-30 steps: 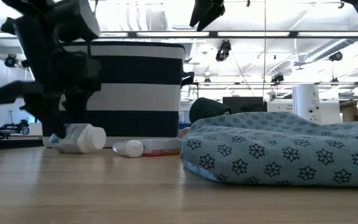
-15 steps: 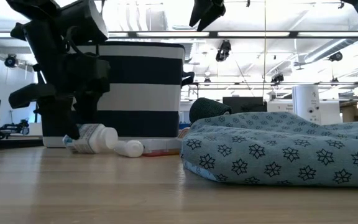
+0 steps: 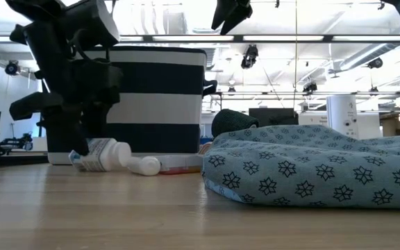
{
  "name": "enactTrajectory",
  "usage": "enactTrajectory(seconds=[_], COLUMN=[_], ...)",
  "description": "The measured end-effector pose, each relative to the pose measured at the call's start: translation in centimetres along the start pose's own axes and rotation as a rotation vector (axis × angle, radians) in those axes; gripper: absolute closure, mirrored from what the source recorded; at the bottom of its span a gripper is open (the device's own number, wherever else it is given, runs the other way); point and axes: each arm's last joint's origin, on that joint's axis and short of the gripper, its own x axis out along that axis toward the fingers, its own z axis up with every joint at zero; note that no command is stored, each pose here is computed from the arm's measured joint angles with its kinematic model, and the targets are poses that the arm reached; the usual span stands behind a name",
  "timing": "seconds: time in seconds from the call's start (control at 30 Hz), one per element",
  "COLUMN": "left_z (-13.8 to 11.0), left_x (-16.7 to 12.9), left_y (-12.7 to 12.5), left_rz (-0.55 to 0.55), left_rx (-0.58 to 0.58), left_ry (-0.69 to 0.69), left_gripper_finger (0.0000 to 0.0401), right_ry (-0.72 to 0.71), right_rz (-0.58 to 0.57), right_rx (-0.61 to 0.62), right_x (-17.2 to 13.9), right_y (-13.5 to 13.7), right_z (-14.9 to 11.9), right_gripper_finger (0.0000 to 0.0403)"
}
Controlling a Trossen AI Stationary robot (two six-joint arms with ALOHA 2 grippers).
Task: Pick & place medical supplies in basket/bin
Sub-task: Put the blue medicine bottle into the blue bin
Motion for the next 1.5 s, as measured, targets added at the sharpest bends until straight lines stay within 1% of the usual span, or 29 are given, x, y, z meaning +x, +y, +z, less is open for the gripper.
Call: enactTrajectory(seconds=[0.27,0.5,0.63,0.8,1.0,1.2,1.37,1.5], left_z=[-0.5,-0.8,-0.9,-0.7,-0.5,-0.6,-0.6,0.0], left_x=[0.4,0.6,0.7,0.8,0.9,1.0,0.5,-0.8], left_y=[-0.6,-0.8,-0.8,-0.9,-1.1,-1.1,-1.0,-0.6], left_rz=[0.017,0.020,0.033,-0.025,-0.054,-0.071,-0.071,-0.062], left_rx=[-0.058,-0.061,-0.097,-0.110,-0.131,-0.186,-0.184,-0.177], left_ry=[-0.003,-0.009,-0.015,-0.046,-0.083,-0.087,-0.038,-0.011], left_gripper_finger=[0.0175,0.0175,0.0175,0.0175,0.0175,0.0175,0.0177,0.0202], right_ry=[-0.002,0.000,0.002,0.013,0.041,0.067,0.025,-0.029], right_rz=[-0.002,-0.002,-0.002,-0.001,0.001,0.007,0.014,0.014], right_rx=[-0.016,-0.024,-0.024,-0.028,-0.031,-0.035,-0.040,-0.032], right_x=[0.0,0.1,0.1,0.4,1.3,2.1,1.9,1.1], right_y=[0.0,0.0,0.0,0.1,0.4,0.6,0.9,0.8], right_z=[0.0,0.0,0.0,-0.1,-0.4,-0.7,-0.4,-0.1], right_gripper_finger=[0.0049,0.0050,0.0050,0.0053,0.0055,0.0056,0.0063,0.0069])
